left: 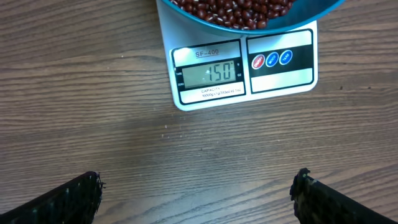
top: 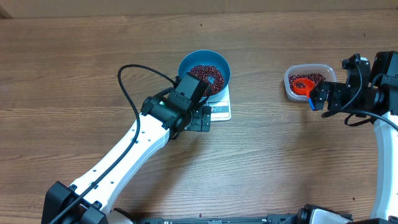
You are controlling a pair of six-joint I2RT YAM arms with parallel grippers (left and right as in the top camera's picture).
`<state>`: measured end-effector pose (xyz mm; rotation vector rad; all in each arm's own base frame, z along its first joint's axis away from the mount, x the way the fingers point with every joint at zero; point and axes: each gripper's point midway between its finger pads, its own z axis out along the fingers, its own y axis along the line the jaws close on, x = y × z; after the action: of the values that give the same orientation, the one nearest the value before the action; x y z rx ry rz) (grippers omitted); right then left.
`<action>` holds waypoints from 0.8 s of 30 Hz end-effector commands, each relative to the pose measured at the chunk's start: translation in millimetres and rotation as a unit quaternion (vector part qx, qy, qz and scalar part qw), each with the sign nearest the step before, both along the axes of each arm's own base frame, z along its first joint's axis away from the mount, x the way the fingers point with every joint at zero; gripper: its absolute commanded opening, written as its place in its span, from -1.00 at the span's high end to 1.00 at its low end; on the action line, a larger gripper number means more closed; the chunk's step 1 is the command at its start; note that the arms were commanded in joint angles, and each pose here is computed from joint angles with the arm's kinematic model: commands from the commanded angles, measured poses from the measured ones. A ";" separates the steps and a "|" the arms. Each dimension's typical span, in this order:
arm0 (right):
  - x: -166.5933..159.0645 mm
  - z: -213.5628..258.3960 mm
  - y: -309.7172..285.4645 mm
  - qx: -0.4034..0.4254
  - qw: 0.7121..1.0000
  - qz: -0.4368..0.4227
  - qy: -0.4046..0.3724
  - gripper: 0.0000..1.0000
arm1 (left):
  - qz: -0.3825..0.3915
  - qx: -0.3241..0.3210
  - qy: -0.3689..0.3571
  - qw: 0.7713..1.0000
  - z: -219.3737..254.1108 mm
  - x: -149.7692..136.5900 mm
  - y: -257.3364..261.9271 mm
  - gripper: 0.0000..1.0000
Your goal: Scoop item into bowl and weigh 150g on scale
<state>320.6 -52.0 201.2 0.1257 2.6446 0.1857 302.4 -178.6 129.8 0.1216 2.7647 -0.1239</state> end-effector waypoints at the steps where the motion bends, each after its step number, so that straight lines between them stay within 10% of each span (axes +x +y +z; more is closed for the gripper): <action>1: 4.1 12.4 -0.3 -0.004 1.000 0.003 -0.019 -1.00 | 0.012 0.012 0.001 1.000 -6.3 0.3 3.5 -0.99; 24: 4.1 12.4 -0.3 -0.004 1.000 0.003 -0.019 -1.00 | 0.014 0.016 -0.002 1.000 -6.1 1.2 4.8 -0.99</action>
<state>320.8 -52.0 201.3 0.1251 2.6439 0.1853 303.9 -175.9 130.0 0.1161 2.7570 -0.1015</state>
